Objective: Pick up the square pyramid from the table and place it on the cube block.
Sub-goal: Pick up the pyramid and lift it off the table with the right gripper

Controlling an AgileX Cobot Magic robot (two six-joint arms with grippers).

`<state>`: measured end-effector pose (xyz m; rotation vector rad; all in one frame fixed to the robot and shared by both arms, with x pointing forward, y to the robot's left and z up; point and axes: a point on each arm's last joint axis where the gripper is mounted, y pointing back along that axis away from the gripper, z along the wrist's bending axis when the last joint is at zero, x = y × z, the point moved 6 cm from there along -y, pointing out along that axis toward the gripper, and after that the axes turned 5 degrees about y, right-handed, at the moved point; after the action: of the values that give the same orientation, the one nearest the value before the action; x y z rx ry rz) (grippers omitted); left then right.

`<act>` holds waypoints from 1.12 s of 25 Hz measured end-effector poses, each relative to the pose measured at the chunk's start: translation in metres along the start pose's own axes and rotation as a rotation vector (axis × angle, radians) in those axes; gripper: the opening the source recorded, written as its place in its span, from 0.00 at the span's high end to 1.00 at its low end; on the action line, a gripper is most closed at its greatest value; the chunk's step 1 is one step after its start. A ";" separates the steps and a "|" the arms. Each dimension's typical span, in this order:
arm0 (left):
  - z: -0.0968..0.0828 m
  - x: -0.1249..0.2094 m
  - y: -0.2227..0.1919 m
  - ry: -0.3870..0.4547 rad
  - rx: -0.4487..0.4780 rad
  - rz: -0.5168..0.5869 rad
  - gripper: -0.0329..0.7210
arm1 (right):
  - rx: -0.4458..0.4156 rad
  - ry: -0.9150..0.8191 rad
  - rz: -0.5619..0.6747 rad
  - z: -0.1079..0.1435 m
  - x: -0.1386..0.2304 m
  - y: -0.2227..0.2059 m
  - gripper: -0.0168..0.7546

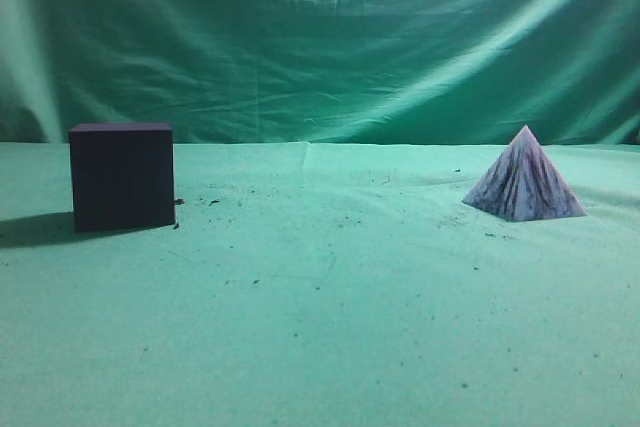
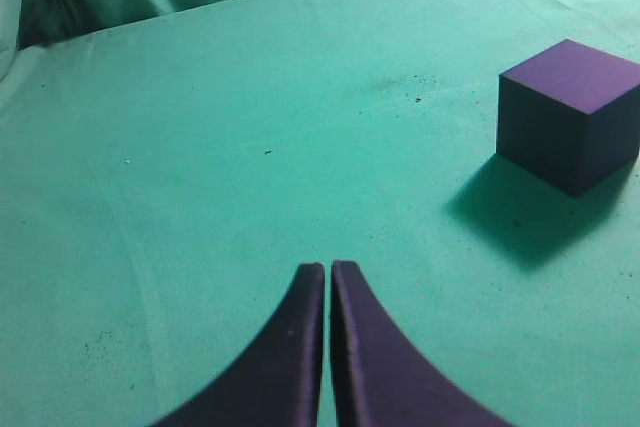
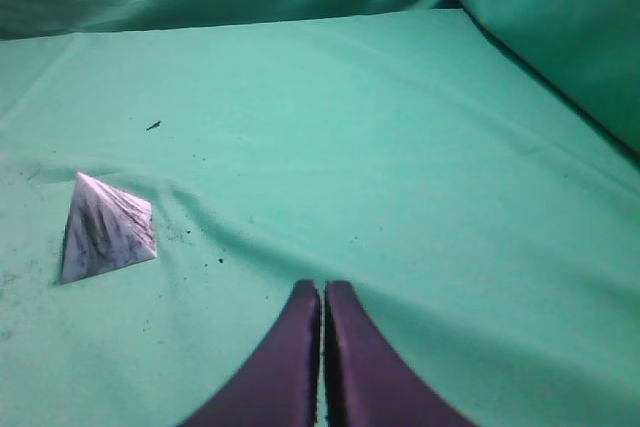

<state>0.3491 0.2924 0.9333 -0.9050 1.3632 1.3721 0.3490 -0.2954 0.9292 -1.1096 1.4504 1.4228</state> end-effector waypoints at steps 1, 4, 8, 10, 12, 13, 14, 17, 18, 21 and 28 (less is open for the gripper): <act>0.000 0.000 0.000 0.000 0.000 0.000 0.96 | 0.000 -0.001 0.000 0.000 0.000 0.000 0.98; 0.000 0.000 0.000 0.000 0.000 0.000 0.96 | 0.000 -0.001 0.000 0.000 0.000 0.000 0.98; 0.000 0.000 0.000 0.000 0.000 0.000 0.96 | -0.004 -0.020 -0.019 0.001 -0.003 0.000 0.98; 0.000 0.000 0.000 0.000 0.000 0.000 0.96 | -0.007 -0.070 -0.106 0.001 -0.016 0.001 0.98; 0.000 0.000 0.000 0.000 0.000 0.000 0.96 | 0.010 -0.097 -0.252 -0.003 -0.037 0.005 0.98; 0.000 0.000 0.000 0.000 0.000 0.000 0.96 | 0.021 -0.107 -0.326 -0.006 -0.048 0.008 0.98; 0.000 0.000 0.000 0.000 0.000 0.000 0.96 | 0.026 -0.115 -0.368 -0.007 -0.055 0.010 0.98; 0.000 0.000 0.000 0.000 0.000 0.000 0.96 | 0.011 -0.101 -0.379 -0.006 -0.081 0.024 0.98; 0.000 0.000 0.000 0.000 0.000 0.000 0.96 | 0.005 -0.074 -0.348 -0.004 -0.092 0.028 0.98; 0.000 0.000 0.000 0.000 0.000 0.000 0.96 | -0.014 -0.013 -0.151 -0.002 -0.111 0.026 0.98; 0.000 0.000 0.000 0.000 0.000 0.000 0.96 | -0.109 0.055 0.334 0.006 -0.112 -0.003 0.98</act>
<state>0.3491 0.2924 0.9333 -0.9050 1.3632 1.3721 0.3841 -0.2833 1.0352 -1.0119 1.6727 1.7309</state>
